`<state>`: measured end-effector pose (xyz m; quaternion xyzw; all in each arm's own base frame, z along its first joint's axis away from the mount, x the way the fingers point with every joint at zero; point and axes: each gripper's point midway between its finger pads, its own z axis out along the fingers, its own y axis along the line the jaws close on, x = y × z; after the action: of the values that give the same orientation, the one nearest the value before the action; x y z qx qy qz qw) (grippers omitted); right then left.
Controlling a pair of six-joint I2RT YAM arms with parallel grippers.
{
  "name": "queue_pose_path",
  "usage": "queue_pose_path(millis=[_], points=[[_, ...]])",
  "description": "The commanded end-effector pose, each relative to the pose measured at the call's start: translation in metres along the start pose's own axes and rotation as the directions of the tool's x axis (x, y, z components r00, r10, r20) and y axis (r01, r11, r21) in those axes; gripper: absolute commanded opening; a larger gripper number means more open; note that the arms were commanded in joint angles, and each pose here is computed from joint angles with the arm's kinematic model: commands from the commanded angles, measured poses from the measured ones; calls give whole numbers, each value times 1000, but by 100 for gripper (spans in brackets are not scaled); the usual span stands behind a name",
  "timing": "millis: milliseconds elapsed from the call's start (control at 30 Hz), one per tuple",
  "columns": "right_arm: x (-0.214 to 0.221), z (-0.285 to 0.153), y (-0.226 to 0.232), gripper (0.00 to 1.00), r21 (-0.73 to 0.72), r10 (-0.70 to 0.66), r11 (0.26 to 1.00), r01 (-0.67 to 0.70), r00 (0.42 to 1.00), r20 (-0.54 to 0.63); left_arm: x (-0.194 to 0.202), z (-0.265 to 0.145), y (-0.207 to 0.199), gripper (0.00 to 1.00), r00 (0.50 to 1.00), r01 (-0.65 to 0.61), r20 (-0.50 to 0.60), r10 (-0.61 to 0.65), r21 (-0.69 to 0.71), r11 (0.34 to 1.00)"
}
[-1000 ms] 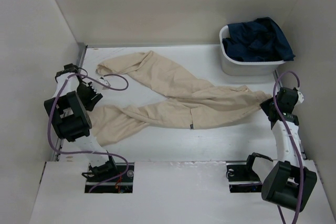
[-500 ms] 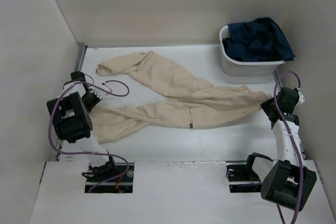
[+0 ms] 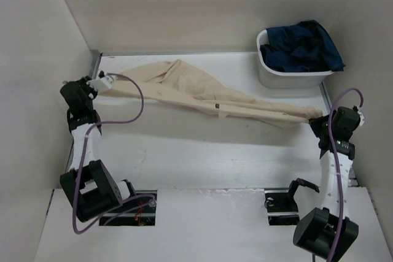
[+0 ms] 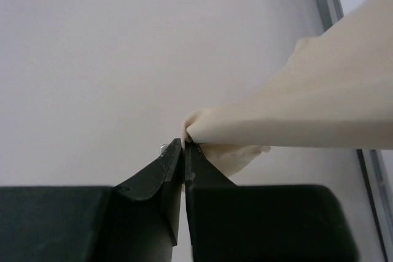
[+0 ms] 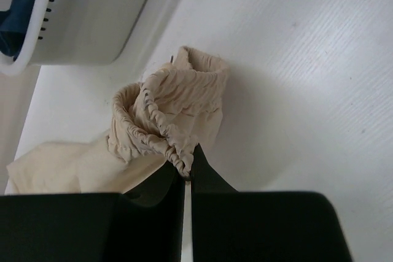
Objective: Fold and stack the trousers
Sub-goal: Flatten the trousers out
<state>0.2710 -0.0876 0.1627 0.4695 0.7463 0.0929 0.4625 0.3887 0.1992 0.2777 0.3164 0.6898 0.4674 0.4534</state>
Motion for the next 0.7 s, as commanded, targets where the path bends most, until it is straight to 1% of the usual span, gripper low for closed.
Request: queue_pose_path(millis=[0,133,233,300,367,433,533,600,667], points=[[4,-2,-23,2,72,48,996,-51,998,37,44,-16,-31,1,989,-112,-94,113,19,994],[33,-14,-43,2,114,129,985,-128,992,1,77,-45,-95,0,966,-180,-152,209,186,966],[40,-26,-53,4,147,200,968,-205,979,51,93,-66,-133,0,951,-190,-178,252,305,933],[39,-34,-63,6,184,245,949,-255,967,76,99,-76,-143,0,943,-181,-202,265,357,917],[36,-41,-63,6,196,252,944,-267,963,95,104,-85,-147,0,936,-167,-223,272,399,902],[40,-48,-74,5,271,276,918,-291,957,92,108,-94,-152,0,930,-151,-237,279,447,882],[36,-58,-88,6,328,284,889,-320,946,154,112,-109,-163,0,921,-133,-250,299,519,844],[39,-66,-95,11,362,288,872,-330,943,166,115,-120,-170,0,913,-120,-259,315,567,815],[47,-75,-102,12,398,305,850,-345,938,161,117,-132,-172,0,907,-111,-263,329,604,789]])
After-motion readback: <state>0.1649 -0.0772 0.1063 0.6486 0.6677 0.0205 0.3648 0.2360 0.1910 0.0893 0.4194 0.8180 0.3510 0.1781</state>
